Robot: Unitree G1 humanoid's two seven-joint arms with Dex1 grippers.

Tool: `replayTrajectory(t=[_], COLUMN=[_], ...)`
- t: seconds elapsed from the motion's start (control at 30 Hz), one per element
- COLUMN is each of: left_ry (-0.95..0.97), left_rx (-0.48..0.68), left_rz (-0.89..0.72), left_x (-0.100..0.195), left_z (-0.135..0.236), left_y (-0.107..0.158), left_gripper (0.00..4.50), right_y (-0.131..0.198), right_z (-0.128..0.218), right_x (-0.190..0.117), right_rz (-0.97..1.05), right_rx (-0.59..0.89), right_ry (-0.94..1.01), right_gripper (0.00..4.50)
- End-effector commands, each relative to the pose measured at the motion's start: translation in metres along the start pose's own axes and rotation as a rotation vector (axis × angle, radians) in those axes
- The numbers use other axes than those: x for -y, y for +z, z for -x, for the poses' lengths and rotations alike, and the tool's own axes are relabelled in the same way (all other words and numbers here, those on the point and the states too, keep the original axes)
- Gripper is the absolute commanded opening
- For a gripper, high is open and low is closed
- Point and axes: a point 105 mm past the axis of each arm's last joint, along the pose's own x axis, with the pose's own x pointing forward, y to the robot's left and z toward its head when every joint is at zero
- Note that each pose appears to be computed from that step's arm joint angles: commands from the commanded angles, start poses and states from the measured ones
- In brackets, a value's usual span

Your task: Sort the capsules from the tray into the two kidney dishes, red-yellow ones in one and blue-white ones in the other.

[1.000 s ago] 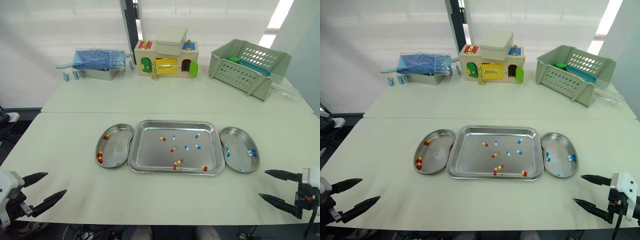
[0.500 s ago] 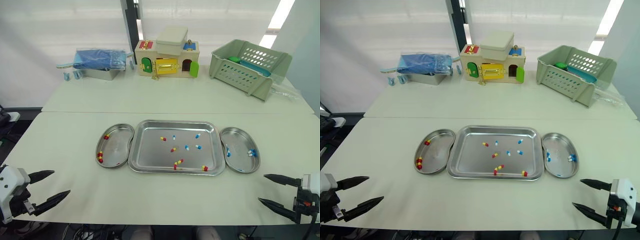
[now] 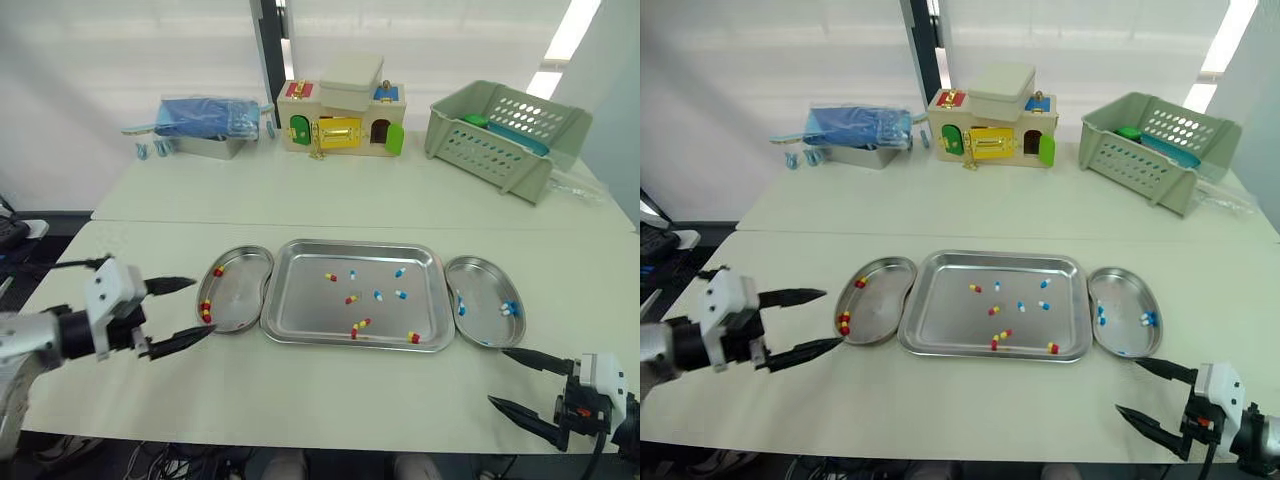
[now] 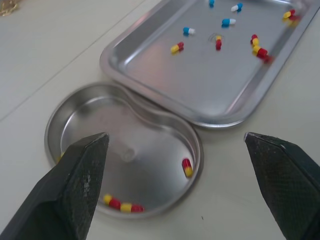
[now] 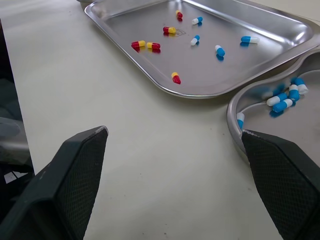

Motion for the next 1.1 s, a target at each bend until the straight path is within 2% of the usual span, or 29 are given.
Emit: replayTrajectory(t=[0.03,0.33,0.63,1.1], left_ry=[-0.077,-0.294,-0.373,-0.394], left_rx=[0.017,0.044,0.067,-0.030], left_rz=[-0.032,-0.139,-0.189,-0.162], left_x=[-0.002,0.006,-0.002,-0.013], left_z=[-0.027,-0.095,-0.149,-0.189], left_y=[0.006,0.013,0.008,-0.003], left_gripper=[4.50,4.50,4.50,4.50], right_y=[0.003,-0.008,-0.004,0.020], right_z=[-0.008,-0.013,-0.018,-0.036], right_x=[-0.008,-0.023,-0.028,-0.030], right_rz=[0.005,-0.030,-0.046,-0.037], right_rx=[0.033,0.045,0.055,0.074], right_ry=[-0.013,-0.094,-0.104,-0.097], right_gripper=[4.48,4.48,4.48,4.48])
